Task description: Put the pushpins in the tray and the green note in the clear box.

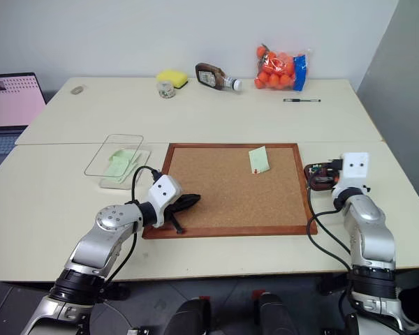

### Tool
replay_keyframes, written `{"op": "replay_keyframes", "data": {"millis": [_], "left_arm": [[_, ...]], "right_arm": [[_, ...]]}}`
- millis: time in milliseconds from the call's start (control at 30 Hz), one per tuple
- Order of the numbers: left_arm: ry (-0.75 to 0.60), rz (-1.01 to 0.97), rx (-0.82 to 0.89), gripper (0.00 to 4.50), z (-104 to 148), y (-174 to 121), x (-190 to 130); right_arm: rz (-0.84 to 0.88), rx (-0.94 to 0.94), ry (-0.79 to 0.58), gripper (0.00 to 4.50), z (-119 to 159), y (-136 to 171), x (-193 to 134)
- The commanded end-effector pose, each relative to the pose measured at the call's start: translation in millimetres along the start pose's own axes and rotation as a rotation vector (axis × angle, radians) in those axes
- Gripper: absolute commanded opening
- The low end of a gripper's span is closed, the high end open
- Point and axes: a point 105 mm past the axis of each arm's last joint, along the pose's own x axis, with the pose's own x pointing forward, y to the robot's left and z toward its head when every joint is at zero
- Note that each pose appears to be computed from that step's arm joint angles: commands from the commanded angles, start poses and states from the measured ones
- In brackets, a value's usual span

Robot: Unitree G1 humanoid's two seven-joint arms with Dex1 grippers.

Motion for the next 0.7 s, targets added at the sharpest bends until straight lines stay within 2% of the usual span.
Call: {"op": "replay_keyframes", "data": {"millis": [33, 233, 367, 433, 700], "left_arm": [[0.039, -0.028, -0.011, 0.0, -9, -7, 4], [0.038, -0.031, -0.007, 0.0, -8, -8, 4], [0.042, -0.027, -0.005, 0.0, -9, -6, 2], [0.043, -0.024, -0.004, 0.0, -9, -6, 1], [0.043, -0.022, -0.004, 0.0, -9, -5, 1]], "right_arm": [[-0.023, 0.002, -0.004, 0.03, 3, -5, 4], [-0.018, 0.013, 0.012, 0.03, -2, -4, 12], [-0.015, 0.012, 0.015, 0.56, -3, -3, 16], [-0.013, 0.01, 0.014, 1.11, -3, -2, 16], [-0.002, 0.003, 0.015, 2.62, -5, 0, 15]]}}
